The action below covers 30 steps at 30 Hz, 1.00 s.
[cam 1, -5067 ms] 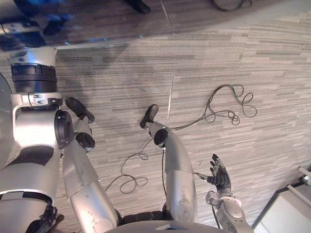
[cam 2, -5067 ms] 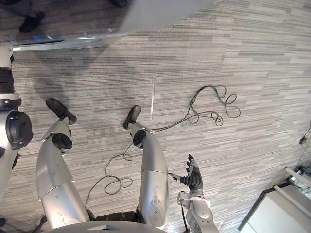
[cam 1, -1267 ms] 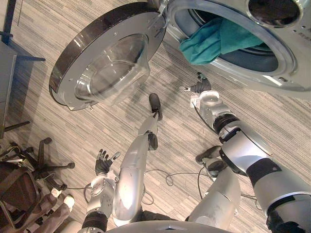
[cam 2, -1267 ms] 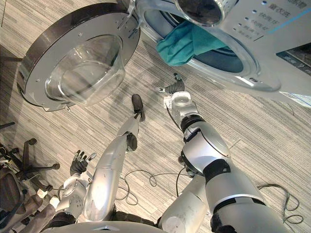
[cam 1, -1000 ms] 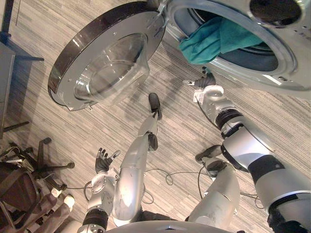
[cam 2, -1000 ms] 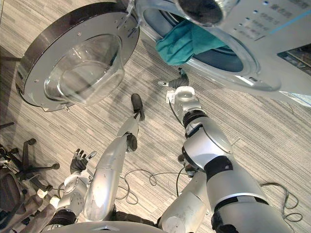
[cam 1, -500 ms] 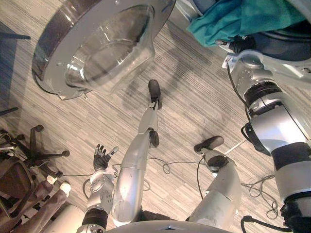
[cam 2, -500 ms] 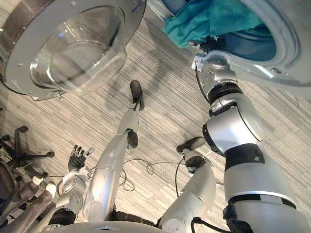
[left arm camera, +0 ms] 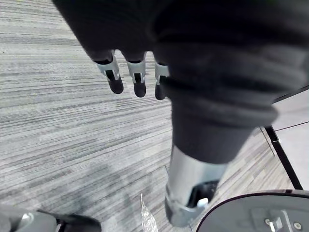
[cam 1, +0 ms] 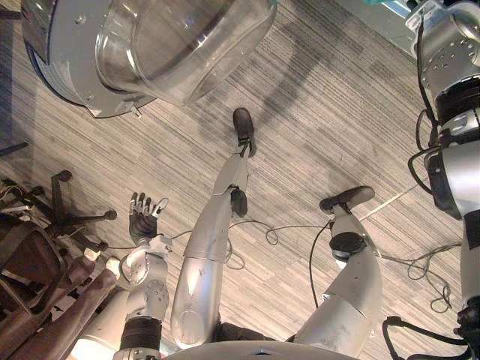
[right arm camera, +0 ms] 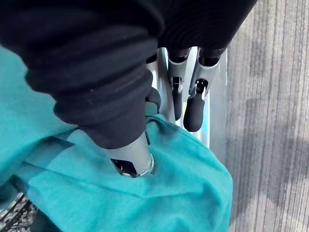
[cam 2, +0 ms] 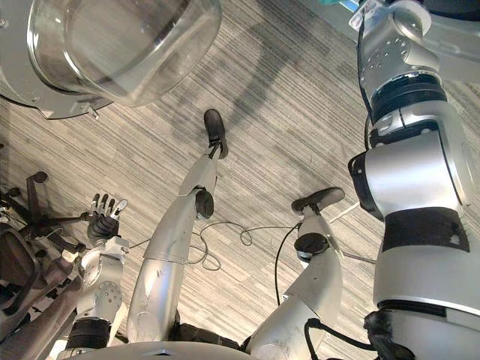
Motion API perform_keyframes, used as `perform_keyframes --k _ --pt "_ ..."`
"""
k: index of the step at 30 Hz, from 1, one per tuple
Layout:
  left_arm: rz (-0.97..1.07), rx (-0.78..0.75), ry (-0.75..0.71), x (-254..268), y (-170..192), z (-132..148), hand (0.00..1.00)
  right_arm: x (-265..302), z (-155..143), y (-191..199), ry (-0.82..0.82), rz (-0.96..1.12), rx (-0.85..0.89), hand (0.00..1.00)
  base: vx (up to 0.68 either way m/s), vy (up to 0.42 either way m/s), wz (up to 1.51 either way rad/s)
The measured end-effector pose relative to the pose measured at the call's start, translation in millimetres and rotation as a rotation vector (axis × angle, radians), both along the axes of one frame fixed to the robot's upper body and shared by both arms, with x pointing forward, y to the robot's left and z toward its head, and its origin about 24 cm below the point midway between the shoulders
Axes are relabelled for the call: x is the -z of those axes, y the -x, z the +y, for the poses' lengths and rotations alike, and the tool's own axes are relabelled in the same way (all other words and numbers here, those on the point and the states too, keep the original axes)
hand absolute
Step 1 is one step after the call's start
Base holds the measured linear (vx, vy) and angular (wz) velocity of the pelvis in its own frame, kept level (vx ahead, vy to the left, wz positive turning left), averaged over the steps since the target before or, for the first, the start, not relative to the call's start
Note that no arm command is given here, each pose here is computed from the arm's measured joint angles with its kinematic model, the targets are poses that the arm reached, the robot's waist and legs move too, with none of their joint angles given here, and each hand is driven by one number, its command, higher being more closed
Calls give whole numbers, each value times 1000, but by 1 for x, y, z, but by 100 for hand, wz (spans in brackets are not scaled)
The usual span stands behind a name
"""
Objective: Pick up the laundry basket with both hands and put the clothes into the washing machine.
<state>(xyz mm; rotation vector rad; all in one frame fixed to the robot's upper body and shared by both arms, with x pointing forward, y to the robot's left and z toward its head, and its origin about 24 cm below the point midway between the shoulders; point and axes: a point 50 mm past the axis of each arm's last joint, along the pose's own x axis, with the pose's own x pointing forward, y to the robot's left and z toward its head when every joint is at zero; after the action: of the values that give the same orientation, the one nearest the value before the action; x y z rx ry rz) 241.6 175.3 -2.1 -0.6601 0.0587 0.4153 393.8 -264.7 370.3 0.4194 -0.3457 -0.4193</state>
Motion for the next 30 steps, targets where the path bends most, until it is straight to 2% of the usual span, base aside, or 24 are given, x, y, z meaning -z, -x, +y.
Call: perform_keyframes --k 4,6,8,12,17,18,20,21,25,27,29,30 --pt "70 33 11 15 5 -4 0 17 12 -9 -221 19 -53 100 36 7 -10" --pt "87 33 12 19 8 -3 0 24 11 -10 -296 22 -64 100 52 -12 2" --pt "123 42 17 26 10 -4 0 31 6 -10 -440 9 -76 100 52 -22 13" --pt "181 51 28 37 14 -6 0 42 0 -10 -571 -16 -95 100 37 -25 3" --pt "204 47 33 41 16 -6 0 67 5 -9 -730 -132 -124 100 -10 -17 -13" --pt "212 47 34 43 17 -6 0 67 4 -6 -752 -201 -110 100 -37 -3 -18" --pt "222 40 35 45 19 -4 0 30 -19 20 -767 -472 -64 100 -71 7 -16" --pt "228 42 36 46 19 -5 0 25 -15 18 -812 -467 -104 100 -112 21 -8" --pt "255 27 44 52 22 -2 0 15 -8 21 -755 -541 -84 100 -86 21 2" --pt "268 22 58 56 24 -2 0 5 6 19 -695 -547 -114 100 -65 11 -5" --pt "301 30 68 62 24 -5 0 -7 50 11 -564 -508 -212 100 -19 -5 -14" --pt "302 30 68 63 23 -5 0 -8 56 11 -549 -502 -229 100 6 -17 -12"
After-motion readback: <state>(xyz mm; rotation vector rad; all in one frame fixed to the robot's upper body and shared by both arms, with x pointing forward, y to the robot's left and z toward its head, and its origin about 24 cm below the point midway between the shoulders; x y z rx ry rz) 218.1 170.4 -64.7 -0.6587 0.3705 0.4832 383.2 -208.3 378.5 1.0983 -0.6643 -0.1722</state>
